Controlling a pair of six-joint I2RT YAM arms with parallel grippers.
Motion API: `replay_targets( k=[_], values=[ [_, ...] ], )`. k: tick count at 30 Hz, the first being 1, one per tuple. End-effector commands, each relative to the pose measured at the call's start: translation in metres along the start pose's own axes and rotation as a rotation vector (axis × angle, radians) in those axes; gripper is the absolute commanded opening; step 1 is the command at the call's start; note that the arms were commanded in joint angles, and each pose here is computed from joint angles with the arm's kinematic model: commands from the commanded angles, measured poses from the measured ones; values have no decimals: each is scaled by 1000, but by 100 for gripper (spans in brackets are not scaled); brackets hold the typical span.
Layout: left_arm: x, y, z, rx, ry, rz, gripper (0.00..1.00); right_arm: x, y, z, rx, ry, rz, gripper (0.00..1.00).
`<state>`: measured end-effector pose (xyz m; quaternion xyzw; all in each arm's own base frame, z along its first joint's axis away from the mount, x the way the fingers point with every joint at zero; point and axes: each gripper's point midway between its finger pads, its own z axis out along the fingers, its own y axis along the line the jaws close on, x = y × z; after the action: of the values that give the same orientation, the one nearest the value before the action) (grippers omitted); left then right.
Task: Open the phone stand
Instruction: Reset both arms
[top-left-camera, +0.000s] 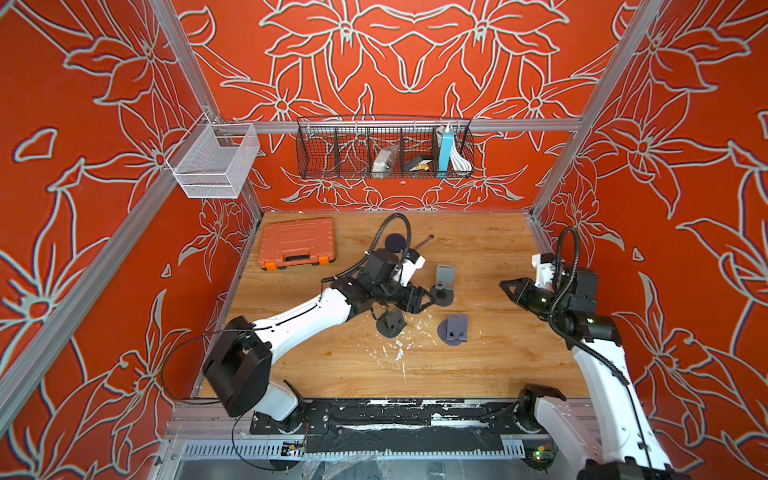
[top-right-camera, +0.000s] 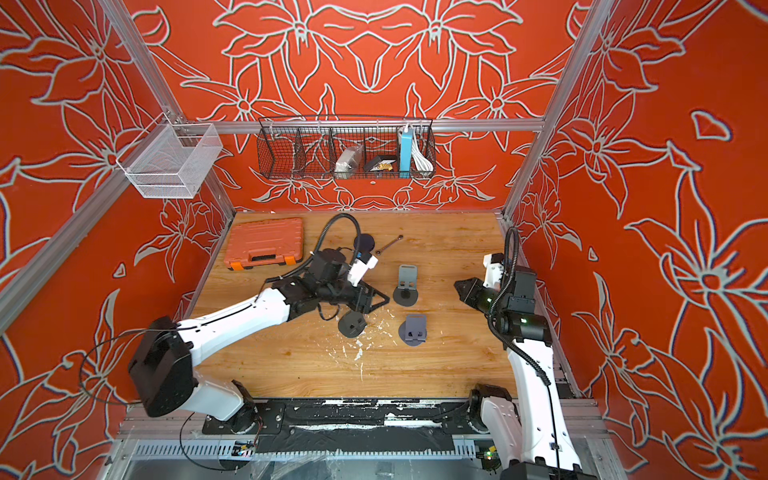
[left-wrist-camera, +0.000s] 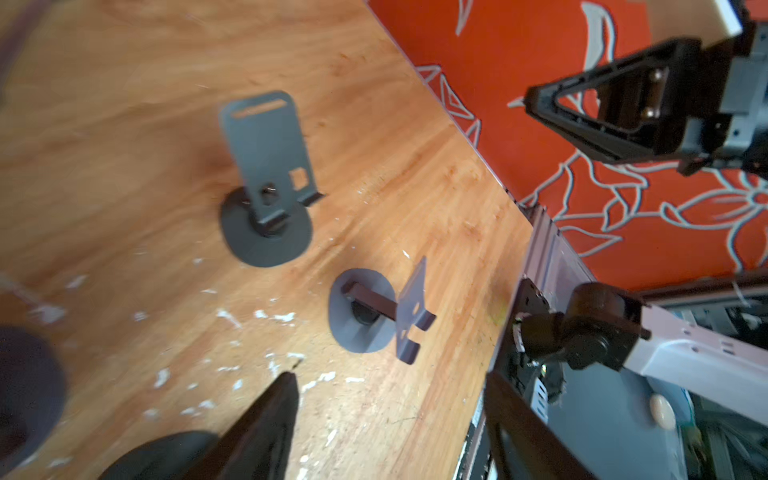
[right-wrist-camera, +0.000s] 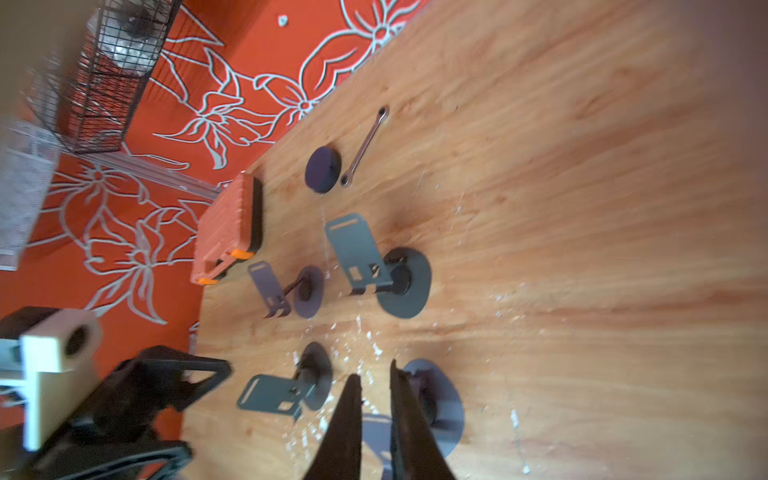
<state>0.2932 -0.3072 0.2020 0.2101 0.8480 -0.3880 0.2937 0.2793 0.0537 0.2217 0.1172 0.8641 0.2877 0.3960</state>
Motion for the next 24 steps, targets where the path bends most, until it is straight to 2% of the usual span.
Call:
replay_targets(
  k=[1, 3, 6, 7, 8, 9, 13, 17, 20, 22, 24],
  values=[
    [1, 64, -41, -209, -46, -171, 77, -37, -14, 5, 144, -147, -186, 29],
    [-8, 90, -64, -272, -112, -196, 78, -43, -23, 13, 181, -159, -194, 37],
    [-15, 133, -94, -386, -214, -242, 81, -49, -45, 27, 298, -188, -237, 56],
    [-16, 148, -101, -434, -235, -252, 86, -49, -52, 31, 323, -184, -237, 65],
    [-16, 161, -107, -476, -247, -253, 86, -48, -57, 35, 344, -185, -244, 68],
    [-14, 173, -112, -511, -250, -249, 90, -48, -59, 39, 339, -204, -265, 95],
    [3, 213, -127, -615, -246, -248, 99, -43, -61, 44, 325, -275, -388, 98],
    [18, 232, -146, -678, -309, -178, 99, -36, -73, 55, 389, -282, -473, 98],
    [26, 238, -163, -739, -373, -60, 99, -29, -86, 66, 467, -279, -533, 98],
    [41, 258, -169, -832, -336, -83, 99, -24, -94, 72, 487, -307, -564, 98],
    [48, 268, -159, -797, -331, -85, 99, -22, -99, 76, 498, -323, -584, 98]
  ],
)
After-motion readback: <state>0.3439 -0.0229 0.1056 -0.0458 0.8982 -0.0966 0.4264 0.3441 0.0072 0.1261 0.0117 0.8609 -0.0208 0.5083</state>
